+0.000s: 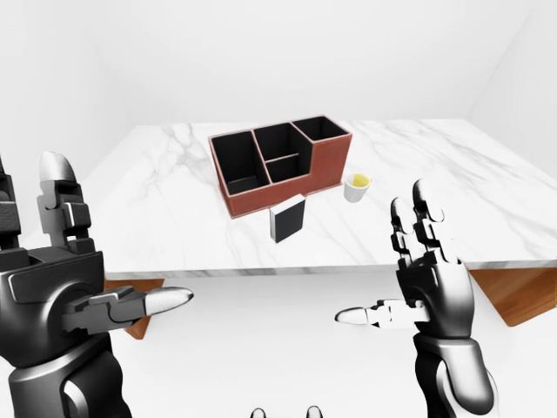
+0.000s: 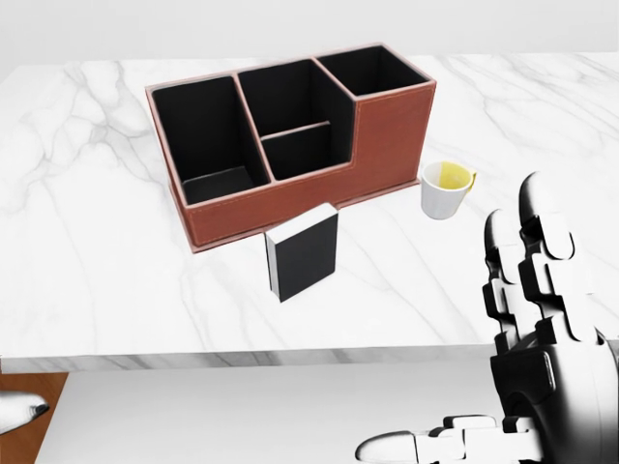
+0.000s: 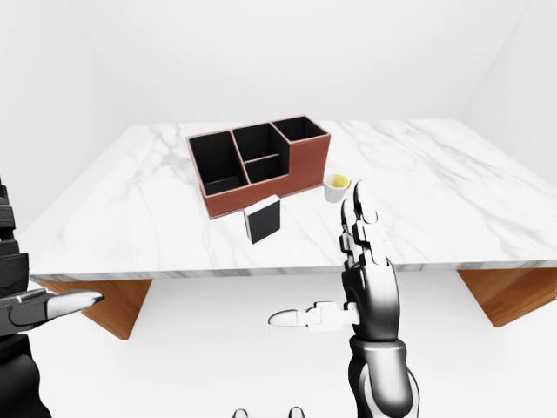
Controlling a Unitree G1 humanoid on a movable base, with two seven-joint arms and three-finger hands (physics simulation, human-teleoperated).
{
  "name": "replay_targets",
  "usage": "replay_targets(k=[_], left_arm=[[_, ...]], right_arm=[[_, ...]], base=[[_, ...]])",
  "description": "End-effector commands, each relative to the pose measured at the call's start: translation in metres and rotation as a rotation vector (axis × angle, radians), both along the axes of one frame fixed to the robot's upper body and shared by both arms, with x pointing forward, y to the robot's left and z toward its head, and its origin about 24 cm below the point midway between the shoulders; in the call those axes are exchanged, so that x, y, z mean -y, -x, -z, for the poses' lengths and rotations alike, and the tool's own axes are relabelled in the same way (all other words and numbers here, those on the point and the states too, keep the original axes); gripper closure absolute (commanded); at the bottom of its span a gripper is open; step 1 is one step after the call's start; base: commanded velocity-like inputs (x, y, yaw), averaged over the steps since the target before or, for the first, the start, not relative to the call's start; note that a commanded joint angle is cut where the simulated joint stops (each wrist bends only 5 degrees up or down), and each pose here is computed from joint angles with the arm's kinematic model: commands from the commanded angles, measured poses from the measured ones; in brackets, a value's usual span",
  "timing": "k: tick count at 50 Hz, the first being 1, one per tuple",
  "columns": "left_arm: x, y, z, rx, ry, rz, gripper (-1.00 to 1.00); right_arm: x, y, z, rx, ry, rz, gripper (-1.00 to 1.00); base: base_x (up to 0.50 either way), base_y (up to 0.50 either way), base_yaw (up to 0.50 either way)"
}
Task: Pick up the book and place it in the front compartment of the caddy.
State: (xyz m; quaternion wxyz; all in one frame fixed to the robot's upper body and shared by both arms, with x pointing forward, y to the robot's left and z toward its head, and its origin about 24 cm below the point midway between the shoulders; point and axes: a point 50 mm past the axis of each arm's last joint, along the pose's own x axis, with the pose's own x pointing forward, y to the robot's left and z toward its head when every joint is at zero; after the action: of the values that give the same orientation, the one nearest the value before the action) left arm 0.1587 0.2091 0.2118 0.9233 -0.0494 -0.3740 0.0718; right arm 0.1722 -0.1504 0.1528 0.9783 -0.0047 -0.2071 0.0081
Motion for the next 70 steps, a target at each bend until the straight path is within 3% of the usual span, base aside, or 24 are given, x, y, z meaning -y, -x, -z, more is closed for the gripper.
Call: replay_targets(k=[1,70], left_arm=[[0.0026,-0.0139,0.0119,-0.073,-0.007,-0.023,-1.00],[0.0000,-0.0126,0.0088,-0.055,-0.002,-0.028,-1.00]], right_arm=[[-0.0023,-0.0019,0.0044,-0.020,-0.003,-0.011,-1.00],[-0.0070,-0.0026,0.0086,-0.041,0.017,-0.022,-1.00]], base=[[0.50,0.00,0.00],[0.50,0.00,0.00]])
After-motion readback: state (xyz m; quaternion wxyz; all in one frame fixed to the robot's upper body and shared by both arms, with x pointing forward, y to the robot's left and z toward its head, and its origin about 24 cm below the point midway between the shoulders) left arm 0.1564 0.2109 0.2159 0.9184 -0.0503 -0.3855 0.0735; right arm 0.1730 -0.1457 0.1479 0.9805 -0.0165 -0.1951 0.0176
